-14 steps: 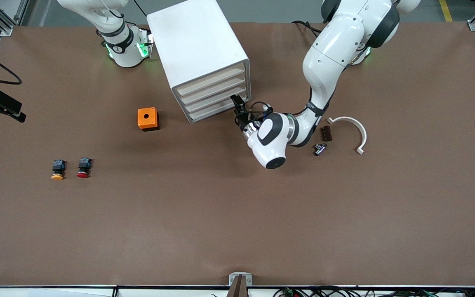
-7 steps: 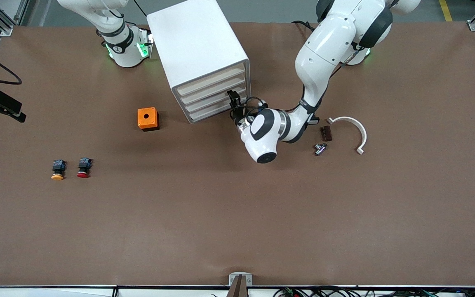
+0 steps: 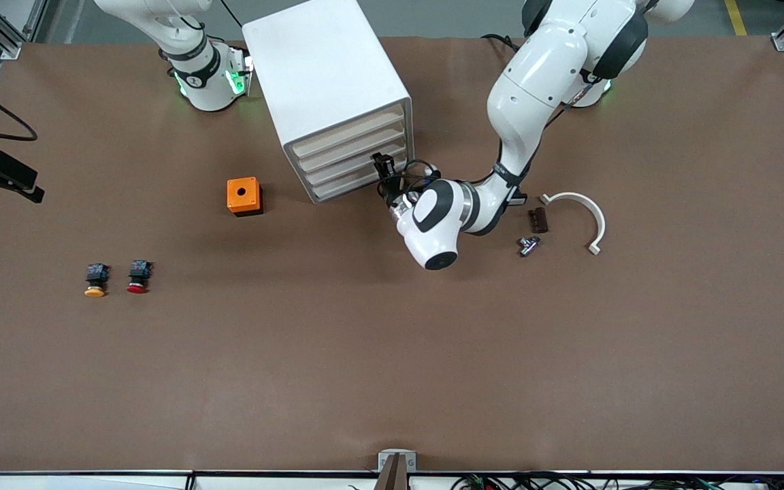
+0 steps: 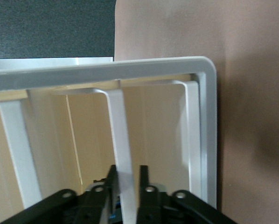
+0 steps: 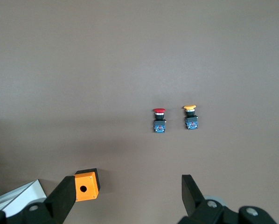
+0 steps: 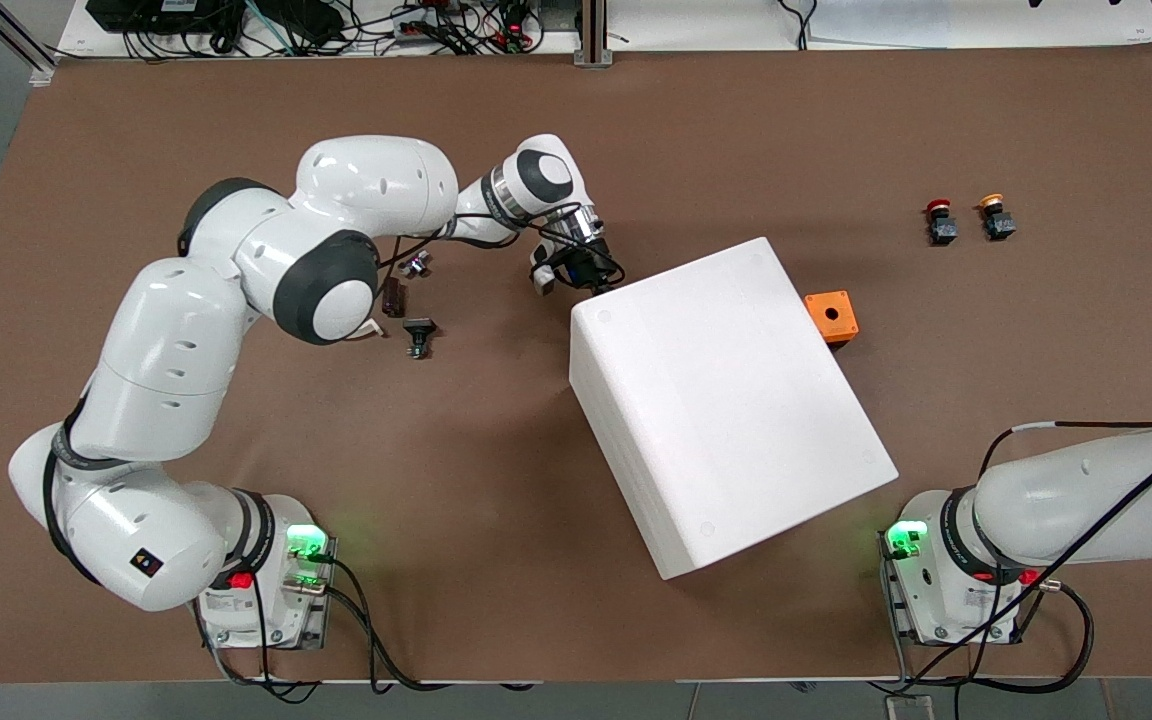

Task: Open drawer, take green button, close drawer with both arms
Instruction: 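Pull the drawer open with the left gripper, then reach the right gripper into the drawer while the left gripper withdraws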

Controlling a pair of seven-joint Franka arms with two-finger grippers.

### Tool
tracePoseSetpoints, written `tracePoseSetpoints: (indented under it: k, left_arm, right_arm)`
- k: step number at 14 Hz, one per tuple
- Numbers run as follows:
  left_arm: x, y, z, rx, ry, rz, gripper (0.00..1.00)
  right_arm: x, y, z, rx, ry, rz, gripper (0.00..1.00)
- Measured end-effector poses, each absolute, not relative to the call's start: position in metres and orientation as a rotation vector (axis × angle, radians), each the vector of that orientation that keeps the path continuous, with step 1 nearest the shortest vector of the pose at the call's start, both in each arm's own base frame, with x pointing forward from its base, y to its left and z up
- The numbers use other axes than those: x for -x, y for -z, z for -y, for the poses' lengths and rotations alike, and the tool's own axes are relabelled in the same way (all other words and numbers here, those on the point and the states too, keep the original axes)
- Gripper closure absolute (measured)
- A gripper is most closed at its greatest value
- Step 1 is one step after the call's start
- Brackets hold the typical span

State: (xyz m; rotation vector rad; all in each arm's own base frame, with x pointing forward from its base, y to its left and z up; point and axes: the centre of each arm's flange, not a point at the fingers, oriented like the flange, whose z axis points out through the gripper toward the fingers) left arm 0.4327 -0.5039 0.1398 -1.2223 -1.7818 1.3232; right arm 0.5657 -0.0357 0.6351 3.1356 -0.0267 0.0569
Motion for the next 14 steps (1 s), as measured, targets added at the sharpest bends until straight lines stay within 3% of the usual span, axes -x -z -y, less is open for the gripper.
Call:
tracePoseSetpoints:
  k: [5, 7, 9, 14]
  left_arm:
    - [-0.455, -0.143, 0.488, 1.198, -1.338, 1.824, 0.86]
    - [-0.488, -0.146, 0.461, 1.167, -1.367, 1.884, 0.86]
    - [-0.518, -0.149, 0.430, 1.132, -1.406, 1.937, 0.86]
    - [-0.552, -0.157, 0.397, 1.103, -1.448, 2.008, 0.86]
  right_arm:
    - [-0.566, -0.636, 0.036, -3.135, -0.063, 0.026, 0.00]
    - [-0.575, -0.651, 0.037, -3.167, -0.217, 0.046, 0.00]
    - [-0.578, -0.661, 0.043, -3.176, -0.276, 0.068, 0.00]
    - [-0.584, -0.642, 0.026, -3.187, -0.163, 0.033, 0.00]
